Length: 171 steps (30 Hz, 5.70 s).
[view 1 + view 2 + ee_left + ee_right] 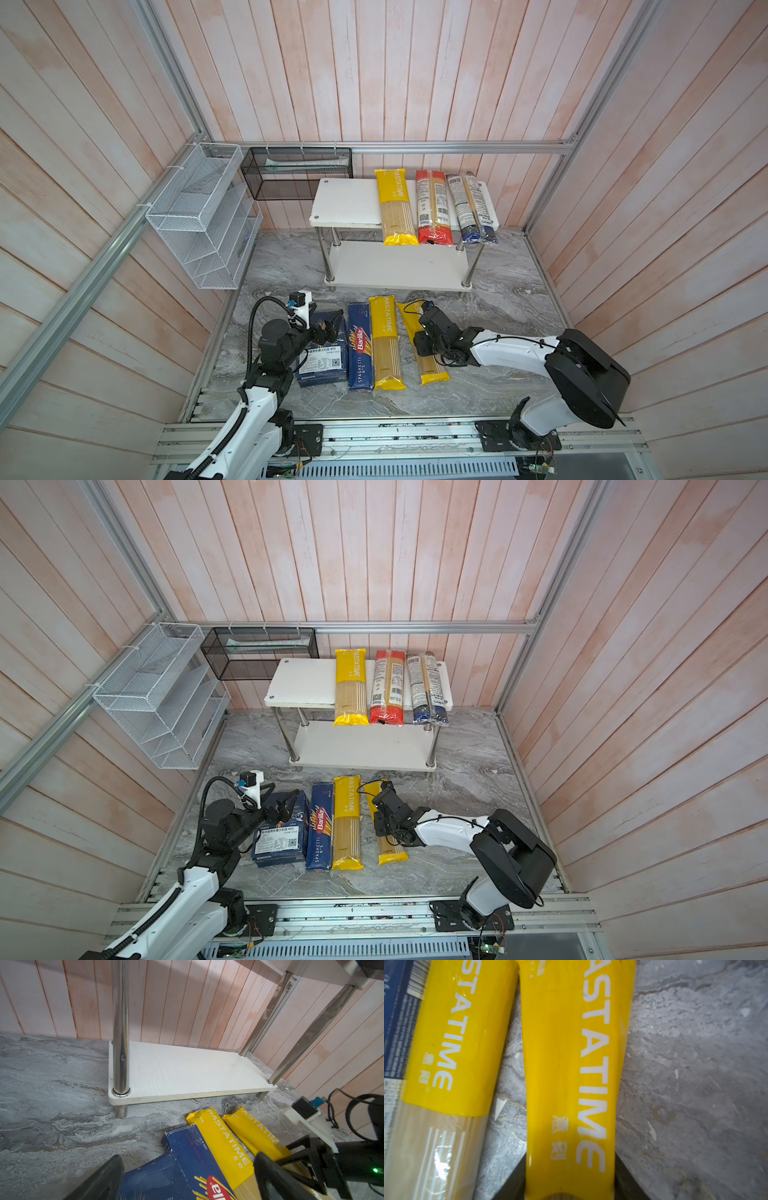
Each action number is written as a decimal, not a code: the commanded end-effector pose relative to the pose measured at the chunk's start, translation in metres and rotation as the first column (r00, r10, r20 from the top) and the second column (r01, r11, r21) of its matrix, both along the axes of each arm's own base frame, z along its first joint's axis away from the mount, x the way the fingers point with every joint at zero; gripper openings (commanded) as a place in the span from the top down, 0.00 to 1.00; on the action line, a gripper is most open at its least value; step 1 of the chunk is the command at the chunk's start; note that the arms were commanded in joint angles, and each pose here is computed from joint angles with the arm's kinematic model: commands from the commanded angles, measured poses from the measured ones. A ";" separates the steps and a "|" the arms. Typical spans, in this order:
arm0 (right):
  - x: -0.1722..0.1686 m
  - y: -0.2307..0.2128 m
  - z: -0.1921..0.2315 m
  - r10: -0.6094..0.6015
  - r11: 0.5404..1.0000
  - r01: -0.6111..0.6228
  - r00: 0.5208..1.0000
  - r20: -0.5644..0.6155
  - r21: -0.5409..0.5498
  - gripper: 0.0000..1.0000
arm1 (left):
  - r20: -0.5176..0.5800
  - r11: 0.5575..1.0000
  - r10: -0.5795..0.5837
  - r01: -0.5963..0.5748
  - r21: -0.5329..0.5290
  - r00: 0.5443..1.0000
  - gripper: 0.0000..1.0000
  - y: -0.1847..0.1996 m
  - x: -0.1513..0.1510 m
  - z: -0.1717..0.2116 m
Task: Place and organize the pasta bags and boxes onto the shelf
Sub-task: 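Close the right gripper on the yellow pack's near end, then lift the yellow pack upright with the right gripper toward the shelf, then carry the upright yellow pack up over the shelf's top tier with the right gripper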
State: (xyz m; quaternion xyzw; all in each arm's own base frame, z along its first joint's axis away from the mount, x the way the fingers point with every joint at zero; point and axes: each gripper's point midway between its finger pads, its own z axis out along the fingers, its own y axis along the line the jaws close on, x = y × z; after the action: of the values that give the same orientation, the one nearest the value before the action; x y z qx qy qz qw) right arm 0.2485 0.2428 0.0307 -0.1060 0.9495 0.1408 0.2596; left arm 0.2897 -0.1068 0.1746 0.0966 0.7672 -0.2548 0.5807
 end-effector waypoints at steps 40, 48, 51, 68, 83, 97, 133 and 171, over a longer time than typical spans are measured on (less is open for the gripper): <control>0.001 0.045 0.142 0.124 0.909 -0.212 0.959 0.253 0.358 0.78 | 0.022 1.000 0.016 -0.016 0.001 1.000 0.00 0.003 0.003 0.007; 0.003 0.066 0.185 0.152 0.864 -0.285 0.933 0.326 0.414 0.79 | 0.019 1.000 0.017 -0.017 0.002 1.000 0.00 0.003 0.003 0.006; 0.001 0.074 0.198 0.171 0.859 -0.313 0.921 0.349 0.405 0.79 | 0.019 1.000 0.017 -0.017 0.002 1.000 0.00 0.003 0.003 0.006; -0.013 0.105 0.243 0.230 0.812 -0.423 0.865 0.446 0.402 0.81 | 0.019 1.000 0.017 -0.017 0.003 1.000 0.00 0.003 0.003 0.007; -0.015 0.127 0.286 0.216 0.780 -0.475 0.816 0.537 0.408 0.81 | 0.016 1.000 0.021 -0.021 0.002 1.000 0.00 0.004 0.003 0.006; -0.008 0.159 0.338 0.181 0.732 -0.527 0.761 0.623 0.431 0.82 | 0.023 1.000 0.025 -0.025 0.001 0.999 0.00 0.004 0.002 0.007; 0.047 0.210 0.416 0.021 0.777 -0.472 0.681 0.732 0.417 0.83 | 0.035 1.000 0.024 -0.024 -0.001 0.999 0.00 0.005 0.000 0.009; 0.113 0.218 0.486 -0.171 0.777 -0.390 0.624 0.763 0.494 0.83 | 0.042 0.999 0.041 -0.041 -0.004 0.998 0.00 0.007 -0.001 0.010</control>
State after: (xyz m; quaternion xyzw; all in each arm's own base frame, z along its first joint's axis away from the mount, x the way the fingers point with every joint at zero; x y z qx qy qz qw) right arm 0.3652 0.4824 0.4438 -0.1695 0.6957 0.3634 0.5960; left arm 0.2896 -0.1020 0.1854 0.0902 0.7569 -0.2445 0.5993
